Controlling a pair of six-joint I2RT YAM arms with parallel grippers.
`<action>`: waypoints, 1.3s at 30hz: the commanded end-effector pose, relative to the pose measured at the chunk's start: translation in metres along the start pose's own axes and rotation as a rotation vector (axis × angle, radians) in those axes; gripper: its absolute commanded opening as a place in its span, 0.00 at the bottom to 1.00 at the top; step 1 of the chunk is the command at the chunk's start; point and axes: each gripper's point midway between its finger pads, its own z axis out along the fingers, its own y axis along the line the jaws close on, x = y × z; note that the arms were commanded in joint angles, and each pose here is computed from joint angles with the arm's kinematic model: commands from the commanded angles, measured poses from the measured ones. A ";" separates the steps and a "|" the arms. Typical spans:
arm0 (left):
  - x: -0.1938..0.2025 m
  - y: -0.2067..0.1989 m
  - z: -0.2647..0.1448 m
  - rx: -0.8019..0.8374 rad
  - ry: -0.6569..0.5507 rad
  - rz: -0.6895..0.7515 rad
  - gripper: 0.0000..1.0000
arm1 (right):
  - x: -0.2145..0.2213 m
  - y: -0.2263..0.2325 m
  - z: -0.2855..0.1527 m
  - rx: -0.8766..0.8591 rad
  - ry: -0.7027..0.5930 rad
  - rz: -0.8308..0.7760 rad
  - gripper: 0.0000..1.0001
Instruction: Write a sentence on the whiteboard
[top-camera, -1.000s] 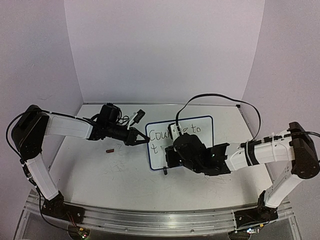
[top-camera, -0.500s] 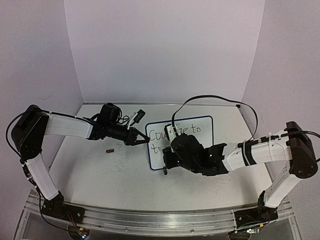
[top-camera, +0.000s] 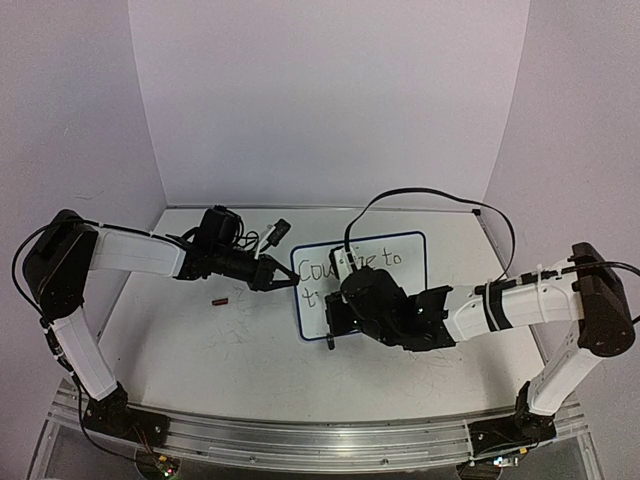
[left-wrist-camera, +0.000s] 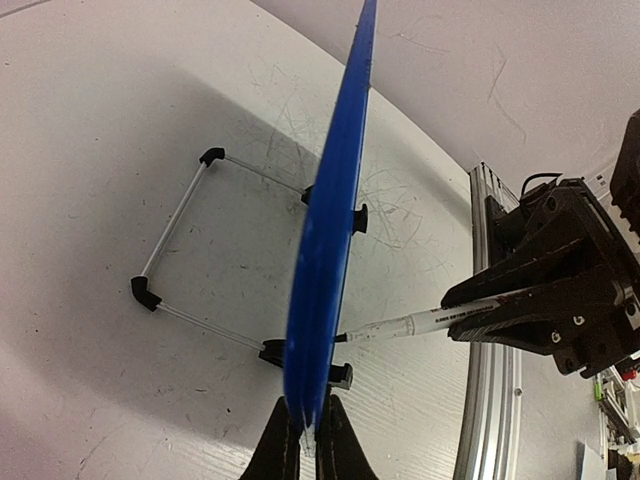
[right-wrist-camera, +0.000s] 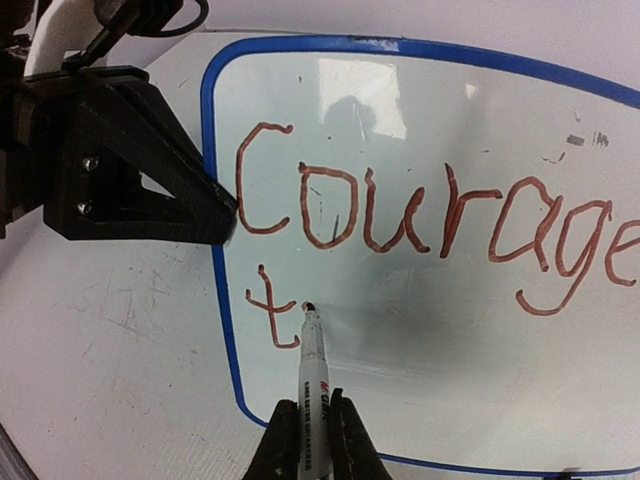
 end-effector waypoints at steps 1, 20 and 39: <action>0.006 -0.008 0.003 0.014 0.040 0.011 0.00 | 0.003 -0.007 -0.001 0.032 0.009 0.025 0.00; 0.005 -0.010 0.003 0.013 0.039 0.019 0.00 | 0.025 -0.008 -0.003 0.017 0.061 0.050 0.00; 0.009 -0.008 0.005 0.011 0.048 0.014 0.00 | 0.004 -0.004 0.001 0.034 0.010 0.037 0.00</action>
